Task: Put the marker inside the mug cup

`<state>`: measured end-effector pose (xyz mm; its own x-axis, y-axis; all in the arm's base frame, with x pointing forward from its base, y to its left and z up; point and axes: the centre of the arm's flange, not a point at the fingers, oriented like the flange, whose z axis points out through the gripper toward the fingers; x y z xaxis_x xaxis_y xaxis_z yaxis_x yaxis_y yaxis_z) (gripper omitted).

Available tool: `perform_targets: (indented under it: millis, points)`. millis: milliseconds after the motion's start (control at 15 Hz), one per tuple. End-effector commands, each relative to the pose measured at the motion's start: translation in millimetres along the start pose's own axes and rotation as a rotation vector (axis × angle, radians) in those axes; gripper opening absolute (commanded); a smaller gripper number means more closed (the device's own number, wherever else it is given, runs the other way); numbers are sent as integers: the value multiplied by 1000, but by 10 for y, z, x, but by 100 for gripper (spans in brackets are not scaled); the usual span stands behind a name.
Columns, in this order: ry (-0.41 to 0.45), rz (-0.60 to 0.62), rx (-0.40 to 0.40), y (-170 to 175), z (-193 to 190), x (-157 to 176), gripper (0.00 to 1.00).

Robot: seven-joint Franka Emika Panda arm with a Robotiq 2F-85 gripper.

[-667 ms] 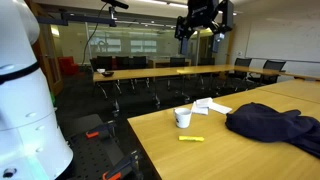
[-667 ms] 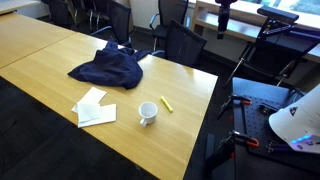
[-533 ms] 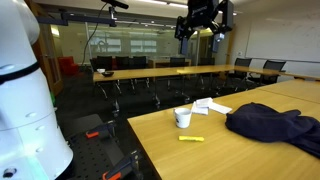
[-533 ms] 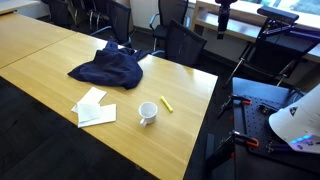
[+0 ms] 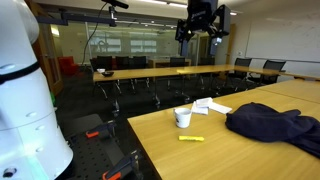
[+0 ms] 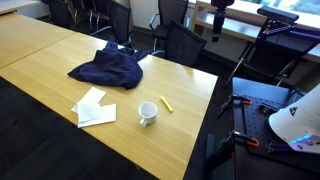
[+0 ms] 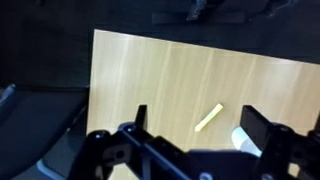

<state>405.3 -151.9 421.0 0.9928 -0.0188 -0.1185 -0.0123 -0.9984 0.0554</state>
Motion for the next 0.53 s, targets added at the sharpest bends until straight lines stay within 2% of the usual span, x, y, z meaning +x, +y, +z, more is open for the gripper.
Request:
perform_targets:
  millis: [0, 133, 267, 467]
  points:
    - [69, 83, 92, -322, 326, 477, 100]
    - [112, 187, 168, -593, 633, 792, 100]
    - [121, 293, 214, -837, 986, 1051, 100]
    - [116, 427, 176, -1055, 1555, 1342, 100]
